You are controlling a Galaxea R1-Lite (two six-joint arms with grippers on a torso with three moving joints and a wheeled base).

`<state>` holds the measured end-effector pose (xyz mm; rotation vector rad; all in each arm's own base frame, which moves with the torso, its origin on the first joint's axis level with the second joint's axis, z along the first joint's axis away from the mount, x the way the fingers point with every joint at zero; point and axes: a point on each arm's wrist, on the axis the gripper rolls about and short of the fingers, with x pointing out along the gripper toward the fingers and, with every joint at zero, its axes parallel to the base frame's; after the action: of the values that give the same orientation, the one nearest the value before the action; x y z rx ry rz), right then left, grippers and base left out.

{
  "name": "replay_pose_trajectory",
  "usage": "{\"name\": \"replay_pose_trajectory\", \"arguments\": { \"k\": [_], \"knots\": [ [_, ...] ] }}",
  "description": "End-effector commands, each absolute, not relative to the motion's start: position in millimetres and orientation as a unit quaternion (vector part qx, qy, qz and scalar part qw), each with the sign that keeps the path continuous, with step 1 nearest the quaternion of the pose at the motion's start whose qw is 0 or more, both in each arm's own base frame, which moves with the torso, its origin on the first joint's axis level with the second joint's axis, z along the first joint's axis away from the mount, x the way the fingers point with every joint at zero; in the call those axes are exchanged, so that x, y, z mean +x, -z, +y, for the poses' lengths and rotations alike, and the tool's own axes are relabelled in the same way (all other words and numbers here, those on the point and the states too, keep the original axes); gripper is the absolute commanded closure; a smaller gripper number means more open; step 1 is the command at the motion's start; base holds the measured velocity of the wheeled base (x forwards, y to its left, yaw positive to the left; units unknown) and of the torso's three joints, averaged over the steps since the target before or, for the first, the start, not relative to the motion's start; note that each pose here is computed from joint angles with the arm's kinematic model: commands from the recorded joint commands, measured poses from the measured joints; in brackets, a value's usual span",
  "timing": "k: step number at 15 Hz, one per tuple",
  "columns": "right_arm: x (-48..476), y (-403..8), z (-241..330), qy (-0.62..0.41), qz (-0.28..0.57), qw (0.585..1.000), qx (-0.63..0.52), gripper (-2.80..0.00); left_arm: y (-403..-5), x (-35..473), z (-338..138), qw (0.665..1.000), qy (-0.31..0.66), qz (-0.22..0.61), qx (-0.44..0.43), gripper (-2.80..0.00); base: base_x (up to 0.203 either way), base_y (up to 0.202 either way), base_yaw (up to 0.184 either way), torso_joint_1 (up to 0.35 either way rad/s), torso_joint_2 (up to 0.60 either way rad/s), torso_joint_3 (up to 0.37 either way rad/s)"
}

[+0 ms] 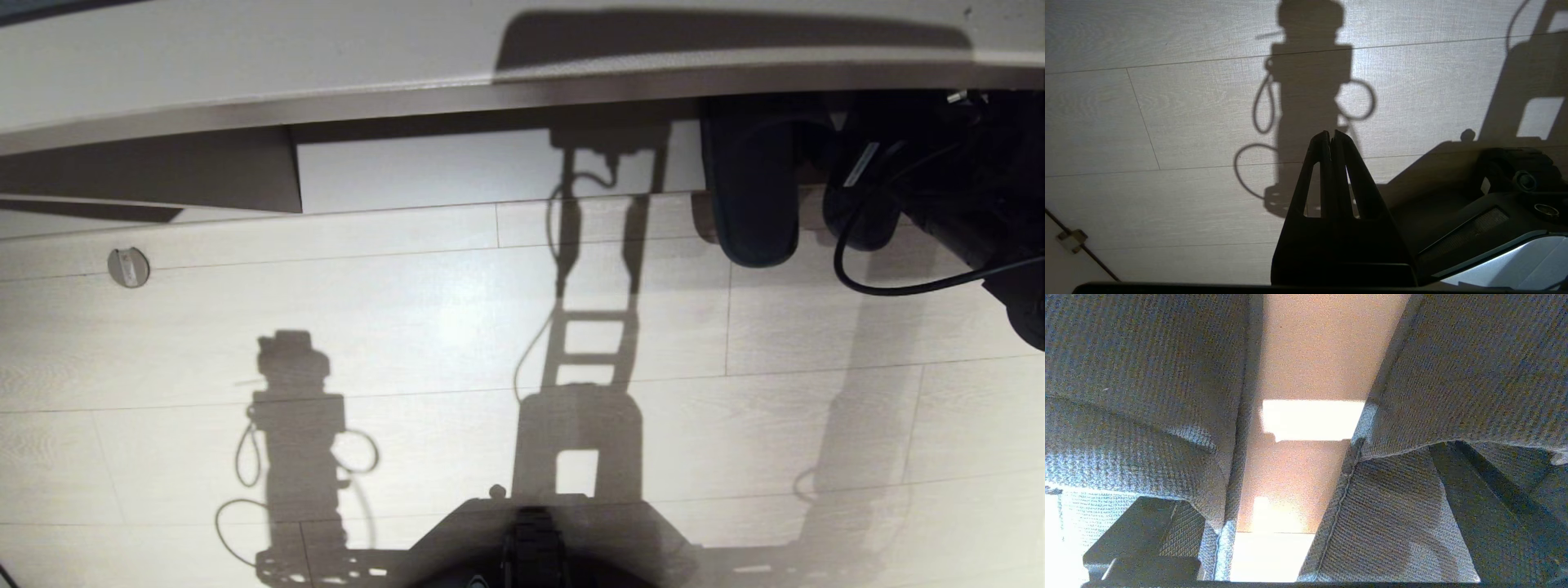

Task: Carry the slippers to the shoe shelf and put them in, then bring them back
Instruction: Place the slippers into the shoe cabinet

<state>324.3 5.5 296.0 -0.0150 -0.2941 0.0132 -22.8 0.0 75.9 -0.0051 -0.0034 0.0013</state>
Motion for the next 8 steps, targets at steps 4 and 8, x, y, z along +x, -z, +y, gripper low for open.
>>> {"name": "replay_pose_trajectory", "arguments": {
  "k": [4, 8],
  "knots": [
    [314.6, -302.3, 7.0, -0.009, -0.134, 0.991, -0.007, -2.8, -76.0, -22.8, 0.0, 1.0, -0.001, -0.002, -0.003, 0.0, 0.0, 0.0, 0.0, 0.0, 0.0, 0.0],
    [309.9, -296.8, 19.9, -0.034, -0.105, 0.994, 0.012, -2.8, -76.0, -22.7, 0.0, 1.0, -0.001, -0.002, -0.003, 0.0, 0.0, 0.0, 0.0, 0.0, 0.0, 0.0]
  ]
}}
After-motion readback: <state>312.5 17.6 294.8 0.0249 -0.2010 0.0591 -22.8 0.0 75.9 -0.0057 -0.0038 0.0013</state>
